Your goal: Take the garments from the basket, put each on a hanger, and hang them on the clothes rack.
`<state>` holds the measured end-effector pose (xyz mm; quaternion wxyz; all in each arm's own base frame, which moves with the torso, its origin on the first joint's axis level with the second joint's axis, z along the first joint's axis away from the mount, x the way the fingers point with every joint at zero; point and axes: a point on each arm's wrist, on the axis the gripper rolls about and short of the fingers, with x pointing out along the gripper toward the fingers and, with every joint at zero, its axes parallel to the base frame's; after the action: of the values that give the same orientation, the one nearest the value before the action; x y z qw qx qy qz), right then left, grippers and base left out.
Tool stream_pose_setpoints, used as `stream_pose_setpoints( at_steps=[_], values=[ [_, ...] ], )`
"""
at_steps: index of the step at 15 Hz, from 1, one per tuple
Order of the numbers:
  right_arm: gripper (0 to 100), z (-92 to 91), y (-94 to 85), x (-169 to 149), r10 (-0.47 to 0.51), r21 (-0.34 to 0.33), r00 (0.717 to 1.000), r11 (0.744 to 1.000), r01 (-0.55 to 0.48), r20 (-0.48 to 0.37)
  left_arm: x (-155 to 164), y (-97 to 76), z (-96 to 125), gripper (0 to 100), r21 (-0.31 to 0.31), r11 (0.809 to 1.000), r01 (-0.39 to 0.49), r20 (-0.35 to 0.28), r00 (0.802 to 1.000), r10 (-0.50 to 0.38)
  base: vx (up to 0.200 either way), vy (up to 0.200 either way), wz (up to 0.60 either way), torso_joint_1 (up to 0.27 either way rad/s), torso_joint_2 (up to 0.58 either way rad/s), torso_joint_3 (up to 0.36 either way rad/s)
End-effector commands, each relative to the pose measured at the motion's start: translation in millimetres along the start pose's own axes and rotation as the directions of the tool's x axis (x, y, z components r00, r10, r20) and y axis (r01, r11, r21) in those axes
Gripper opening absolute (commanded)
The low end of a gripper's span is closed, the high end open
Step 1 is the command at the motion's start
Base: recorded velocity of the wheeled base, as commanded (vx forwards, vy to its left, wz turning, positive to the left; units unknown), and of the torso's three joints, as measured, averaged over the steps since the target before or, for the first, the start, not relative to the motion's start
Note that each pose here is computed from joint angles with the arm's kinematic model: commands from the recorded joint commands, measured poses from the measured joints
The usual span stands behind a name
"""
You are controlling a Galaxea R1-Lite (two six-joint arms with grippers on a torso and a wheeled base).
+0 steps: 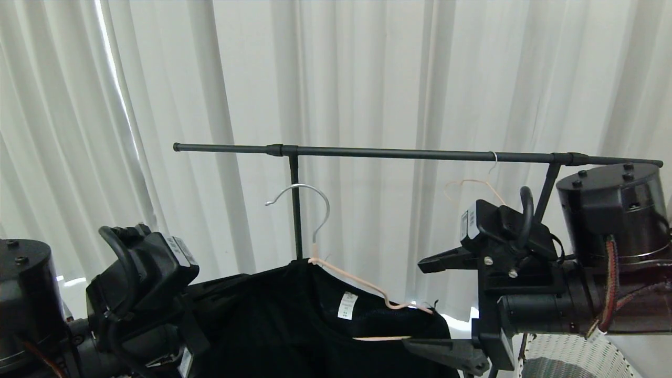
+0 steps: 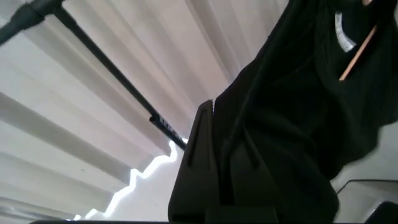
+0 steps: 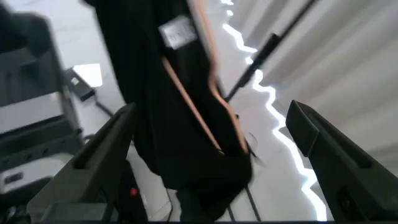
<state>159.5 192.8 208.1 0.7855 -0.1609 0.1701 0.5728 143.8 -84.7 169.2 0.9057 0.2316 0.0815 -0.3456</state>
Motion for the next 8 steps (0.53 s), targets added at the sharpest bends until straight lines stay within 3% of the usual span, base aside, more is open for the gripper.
stream_pose_setpoints(
  at_steps=[1, 3, 8],
  values=[
    [100, 3.2, 3.5, 17.2, 0.048, -0.023, 0.999, 0.999, -0.048, -0.022, 0.0, -2.1, 4.2, 0, 0.019, 1.0, 0.025, 0.028, 0.999, -0.026, 0.0, 0.0, 0.0, 0.0, 0.0, 0.0],
    [100, -0.8, 5.2, 31.1, 0.071, -0.018, 0.996, 0.997, -0.072, -0.055, 1.4, -2.4, 7.9, 0, 0.078, 0.996, 0.031, 0.067, 0.997, -0.036, 0.0, 0.0, 0.0, 0.0, 0.0, 0.0],
    [100, -2.0, -1.1, 52.8, 0.079, -0.006, 0.993, 0.997, -0.079, -0.088, 0.5, -4.3, 10.3, 0, 0.093, 0.995, 0.046, 0.089, 0.995, -0.054, 0.0, 0.0, 0.0, 0.0, 0.0, 0.0]
  ],
)
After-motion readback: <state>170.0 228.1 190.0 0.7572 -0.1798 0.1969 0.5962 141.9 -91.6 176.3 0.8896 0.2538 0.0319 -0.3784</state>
